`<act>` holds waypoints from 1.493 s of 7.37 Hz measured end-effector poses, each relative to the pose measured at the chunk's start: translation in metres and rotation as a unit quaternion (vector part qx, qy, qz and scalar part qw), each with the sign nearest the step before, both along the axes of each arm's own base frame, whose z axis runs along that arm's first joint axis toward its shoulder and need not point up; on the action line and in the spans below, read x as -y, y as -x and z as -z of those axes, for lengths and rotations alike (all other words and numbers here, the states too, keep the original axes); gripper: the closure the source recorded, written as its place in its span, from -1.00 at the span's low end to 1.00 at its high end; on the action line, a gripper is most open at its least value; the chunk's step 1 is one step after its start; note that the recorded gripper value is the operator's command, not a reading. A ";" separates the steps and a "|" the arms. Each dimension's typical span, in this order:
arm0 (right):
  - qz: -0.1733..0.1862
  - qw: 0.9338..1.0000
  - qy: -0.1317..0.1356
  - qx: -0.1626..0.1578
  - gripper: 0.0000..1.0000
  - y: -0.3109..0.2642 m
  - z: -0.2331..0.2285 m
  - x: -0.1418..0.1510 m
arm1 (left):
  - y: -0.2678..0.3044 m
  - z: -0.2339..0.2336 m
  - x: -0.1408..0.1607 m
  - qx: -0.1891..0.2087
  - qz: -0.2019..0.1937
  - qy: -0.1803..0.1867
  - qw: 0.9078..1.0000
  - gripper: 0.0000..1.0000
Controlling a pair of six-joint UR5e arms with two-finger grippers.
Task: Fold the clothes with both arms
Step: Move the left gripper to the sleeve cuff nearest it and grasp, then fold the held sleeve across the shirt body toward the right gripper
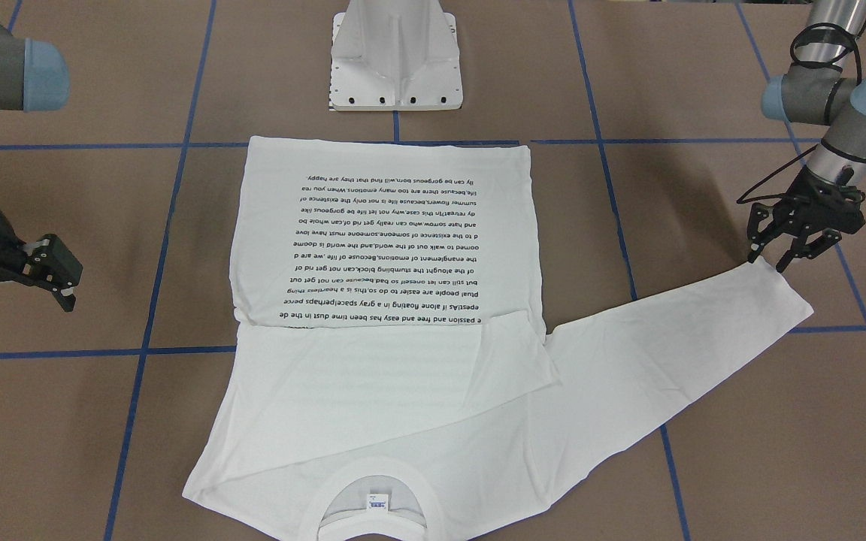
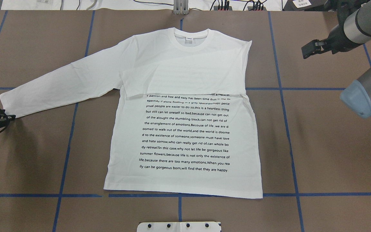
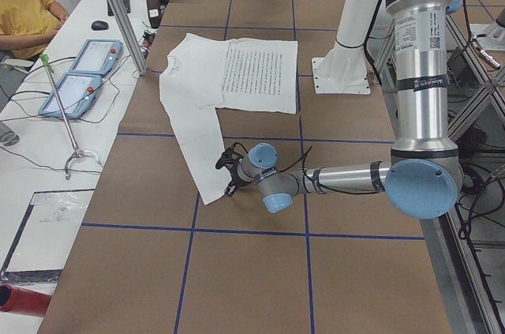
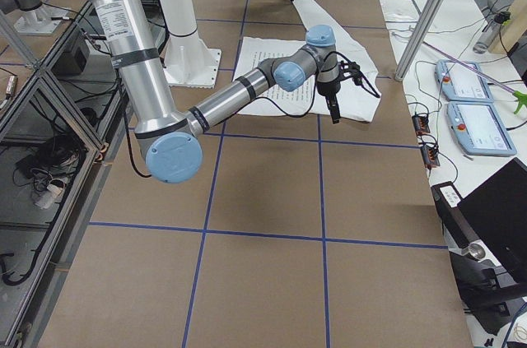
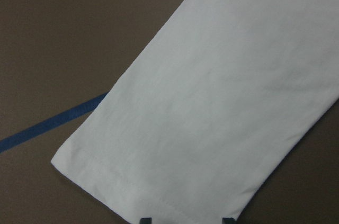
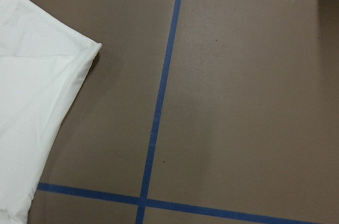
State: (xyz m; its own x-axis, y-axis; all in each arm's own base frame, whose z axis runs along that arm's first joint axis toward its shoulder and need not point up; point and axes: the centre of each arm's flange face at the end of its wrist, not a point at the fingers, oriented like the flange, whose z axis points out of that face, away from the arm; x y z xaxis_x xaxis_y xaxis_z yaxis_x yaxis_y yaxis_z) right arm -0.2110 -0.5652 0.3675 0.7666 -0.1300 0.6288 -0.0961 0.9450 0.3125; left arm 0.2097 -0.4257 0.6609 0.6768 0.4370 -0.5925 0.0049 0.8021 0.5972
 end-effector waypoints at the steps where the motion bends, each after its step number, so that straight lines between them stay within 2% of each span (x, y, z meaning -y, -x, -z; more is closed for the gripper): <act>1: -0.001 1.000 0.002 0.000 -1.00 0.000 0.000 0.000 | 0.000 0.000 0.000 0.000 0.000 0.000 1.000 0.99; 5: -0.003 1.000 0.003 0.002 -1.00 0.002 0.000 0.000 | -0.002 0.011 0.004 -0.007 0.001 -0.009 1.000 1.00; 8: -0.004 1.000 0.001 0.003 -1.00 0.002 0.001 0.000 | -0.009 0.059 0.016 -0.036 0.003 -0.045 0.998 1.00; 10: -0.004 1.000 0.002 0.004 -1.00 0.002 0.002 0.000 | -0.019 0.102 0.045 -0.059 0.014 -0.067 0.996 1.00; 11: -0.004 1.000 0.002 0.004 -1.00 0.002 0.001 0.000 | -0.033 0.137 0.073 -0.064 0.020 -0.071 0.995 1.00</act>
State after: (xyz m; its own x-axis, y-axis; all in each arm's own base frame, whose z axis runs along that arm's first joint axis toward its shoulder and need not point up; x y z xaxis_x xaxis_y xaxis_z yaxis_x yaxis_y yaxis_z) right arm -0.2130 -0.5657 0.3661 0.7628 -0.1213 0.6351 -0.1062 0.9454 0.3082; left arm 0.2422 -0.4983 0.5244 0.6179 0.4965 -0.6097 0.1187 0.7076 0.6965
